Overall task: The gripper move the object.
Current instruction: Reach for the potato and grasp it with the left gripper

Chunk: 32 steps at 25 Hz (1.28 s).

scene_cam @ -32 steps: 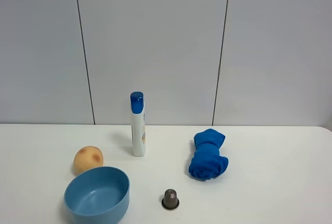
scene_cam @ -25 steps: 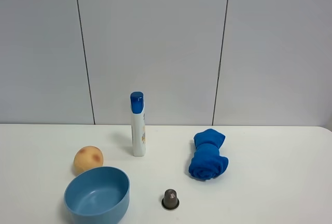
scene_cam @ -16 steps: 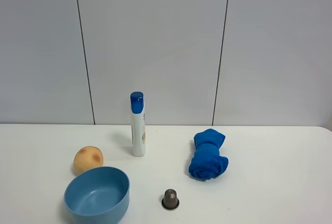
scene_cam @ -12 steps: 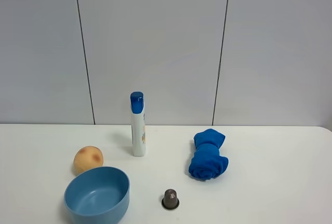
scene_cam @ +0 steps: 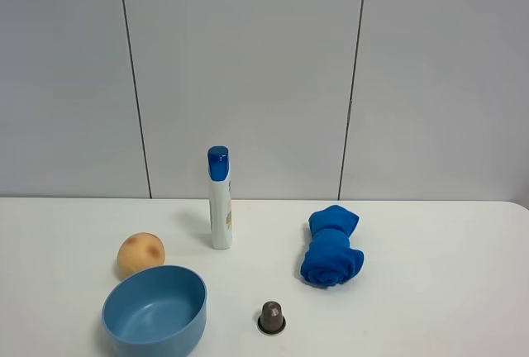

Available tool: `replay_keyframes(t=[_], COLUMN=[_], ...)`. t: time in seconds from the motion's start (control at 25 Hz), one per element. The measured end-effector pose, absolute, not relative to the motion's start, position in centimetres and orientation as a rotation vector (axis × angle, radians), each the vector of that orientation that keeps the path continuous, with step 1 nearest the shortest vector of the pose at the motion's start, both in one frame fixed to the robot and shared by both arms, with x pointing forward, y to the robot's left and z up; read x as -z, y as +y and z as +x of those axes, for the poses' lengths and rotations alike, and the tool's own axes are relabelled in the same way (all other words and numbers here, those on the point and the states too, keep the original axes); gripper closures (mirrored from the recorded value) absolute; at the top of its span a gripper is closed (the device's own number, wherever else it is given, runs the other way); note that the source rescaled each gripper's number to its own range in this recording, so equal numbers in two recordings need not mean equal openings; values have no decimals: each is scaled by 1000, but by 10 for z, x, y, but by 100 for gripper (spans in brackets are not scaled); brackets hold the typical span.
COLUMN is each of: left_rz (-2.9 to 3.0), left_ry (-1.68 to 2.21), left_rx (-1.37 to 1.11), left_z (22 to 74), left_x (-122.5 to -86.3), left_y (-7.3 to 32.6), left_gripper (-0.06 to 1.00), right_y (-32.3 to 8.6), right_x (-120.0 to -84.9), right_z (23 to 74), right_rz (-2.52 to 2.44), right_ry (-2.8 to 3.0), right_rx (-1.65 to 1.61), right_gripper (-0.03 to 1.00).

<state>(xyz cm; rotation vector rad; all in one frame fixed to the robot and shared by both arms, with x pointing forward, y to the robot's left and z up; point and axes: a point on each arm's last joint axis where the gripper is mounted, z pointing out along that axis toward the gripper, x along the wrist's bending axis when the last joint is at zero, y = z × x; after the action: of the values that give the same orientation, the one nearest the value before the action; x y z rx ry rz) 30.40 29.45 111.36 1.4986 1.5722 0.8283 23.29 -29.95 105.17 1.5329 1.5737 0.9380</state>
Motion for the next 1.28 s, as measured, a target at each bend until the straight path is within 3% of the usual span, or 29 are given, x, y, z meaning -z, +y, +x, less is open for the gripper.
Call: replay_keyframes(t=[0.24, 0.6, 1.28], left_rz=[1555, 1721, 2048], left_ry=[1609, 1724, 1545], left_rx=[-711, -506, -352], left_z=[389, 499, 570], left_x=[-1130, -1096, -1009], left_y=[296, 300, 235], left_gripper=[-6, -6, -6], right_y=[-300, -300, -300], right_x=[-1052, -1052, -1052], right_z=[233, 233, 233], right_rz=[1533, 1533, 1533], right_ry=[1574, 1574, 1574], right_rx=[-938, -938, -938], right_gripper=[-3, -3, -3])
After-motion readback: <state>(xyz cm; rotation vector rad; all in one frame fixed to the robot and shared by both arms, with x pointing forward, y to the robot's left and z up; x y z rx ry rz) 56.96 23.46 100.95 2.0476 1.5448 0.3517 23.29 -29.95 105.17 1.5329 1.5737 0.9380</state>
